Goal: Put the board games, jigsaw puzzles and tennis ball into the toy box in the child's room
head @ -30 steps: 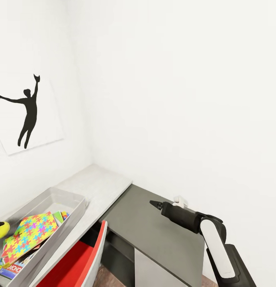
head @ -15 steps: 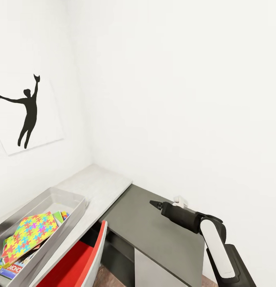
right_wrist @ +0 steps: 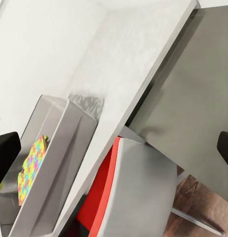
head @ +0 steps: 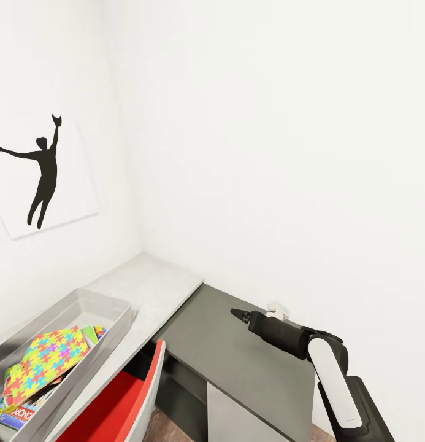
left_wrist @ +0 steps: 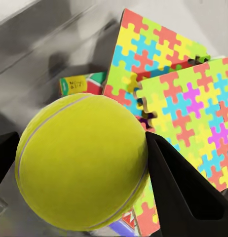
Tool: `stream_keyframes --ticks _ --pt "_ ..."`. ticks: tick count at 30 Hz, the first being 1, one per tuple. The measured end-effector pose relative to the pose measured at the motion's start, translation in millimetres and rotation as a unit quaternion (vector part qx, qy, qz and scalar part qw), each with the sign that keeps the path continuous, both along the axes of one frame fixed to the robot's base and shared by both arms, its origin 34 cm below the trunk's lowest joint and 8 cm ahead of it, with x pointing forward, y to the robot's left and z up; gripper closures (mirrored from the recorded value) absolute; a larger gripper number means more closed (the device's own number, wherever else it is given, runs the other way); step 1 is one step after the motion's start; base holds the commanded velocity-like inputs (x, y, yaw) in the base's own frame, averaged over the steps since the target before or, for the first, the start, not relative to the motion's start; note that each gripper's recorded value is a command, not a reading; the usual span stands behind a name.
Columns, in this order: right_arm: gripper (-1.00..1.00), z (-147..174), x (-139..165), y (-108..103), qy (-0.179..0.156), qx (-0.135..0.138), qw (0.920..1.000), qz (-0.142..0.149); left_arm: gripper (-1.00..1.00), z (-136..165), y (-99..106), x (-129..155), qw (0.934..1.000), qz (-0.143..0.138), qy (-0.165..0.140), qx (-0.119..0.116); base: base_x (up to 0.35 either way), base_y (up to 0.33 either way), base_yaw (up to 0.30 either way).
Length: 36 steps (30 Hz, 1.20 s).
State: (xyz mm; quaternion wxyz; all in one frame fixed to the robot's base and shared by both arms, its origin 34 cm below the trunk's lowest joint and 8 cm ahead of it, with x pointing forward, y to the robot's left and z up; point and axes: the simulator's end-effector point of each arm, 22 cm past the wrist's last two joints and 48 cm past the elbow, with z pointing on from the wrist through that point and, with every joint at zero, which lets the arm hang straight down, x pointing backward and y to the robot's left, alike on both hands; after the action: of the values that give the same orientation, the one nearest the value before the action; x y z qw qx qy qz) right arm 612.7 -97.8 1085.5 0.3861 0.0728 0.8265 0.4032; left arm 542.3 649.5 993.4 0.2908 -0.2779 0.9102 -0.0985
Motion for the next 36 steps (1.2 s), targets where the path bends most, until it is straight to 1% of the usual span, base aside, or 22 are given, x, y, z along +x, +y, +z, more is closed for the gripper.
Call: stream_keyframes --ticks 1,3,5,12,14,16,21,24,30,32,34,36 --pt "-1.00 0 0 0 0.000 0.000 1.0000 0.000 1.00 -1 0 2 1.0000 -0.001 -0.003 0.004 0.000 0.000 0.000" --pt "-1.00 0 0 0 0.000 0.000 1.0000 0.000 1.00 -6 -1 8 0.9997 -0.001 -0.009 0.022 0.000 0.000 0.000" --pt "-1.00 0 0 0 0.000 0.000 1.0000 0.000 1.00 -11 -1 10 0.9995 0.002 -0.007 0.032 0.000 0.000 0.000" --pt "-1.00 0 0 0 0.000 0.000 1.0000 0.000 1.00 -17 -4 14 0.9991 0.007 -0.007 0.040 0.000 0.000 0.000" --pt "-1.00 0 0 0 0.000 0.000 1.0000 0.000 1.00 -17 -3 15 0.9988 0.008 -0.010 0.047 0.000 0.000 0.000" --pt "-1.00 0 0 0 0.000 0.000 1.0000 0.000 1.00 -19 2 15 0.9982 0.014 -0.006 0.058 0.000 0.000 0.000" --pt "-1.00 0 0 0 0.000 0.000 1.0000 0.000 1.00 -28 9 10 0.9957 0.035 0.014 0.084 0.000 0.000 0.000" --pt "-1.00 0 0 0 0.000 0.000 1.0000 0.000 1.00 -30 12 9 0.9949 0.041 0.020 0.090 0.000 0.000 0.000" --pt "-1.00 0 0 0 0.000 0.000 1.0000 0.000 1.00 -31 11 9 0.9946 0.043 0.021 0.092 0.000 0.000 0.000" --pt "-1.00 0 0 0 0.000 0.000 1.0000 0.000 1.00 -30 11 11 0.9944 0.042 0.018 0.095 0.000 0.000 0.000" --pt "-1.00 0 0 0 0.000 0.000 1.0000 0.000 1.00 -28 14 14 0.9936 0.043 0.010 0.104 0.000 0.000 0.000" --pt "-1.00 0 0 0 0.000 0.000 1.0000 0.000 1.00 -28 16 15 0.9930 0.045 0.008 0.109 0.000 0.000 0.000"
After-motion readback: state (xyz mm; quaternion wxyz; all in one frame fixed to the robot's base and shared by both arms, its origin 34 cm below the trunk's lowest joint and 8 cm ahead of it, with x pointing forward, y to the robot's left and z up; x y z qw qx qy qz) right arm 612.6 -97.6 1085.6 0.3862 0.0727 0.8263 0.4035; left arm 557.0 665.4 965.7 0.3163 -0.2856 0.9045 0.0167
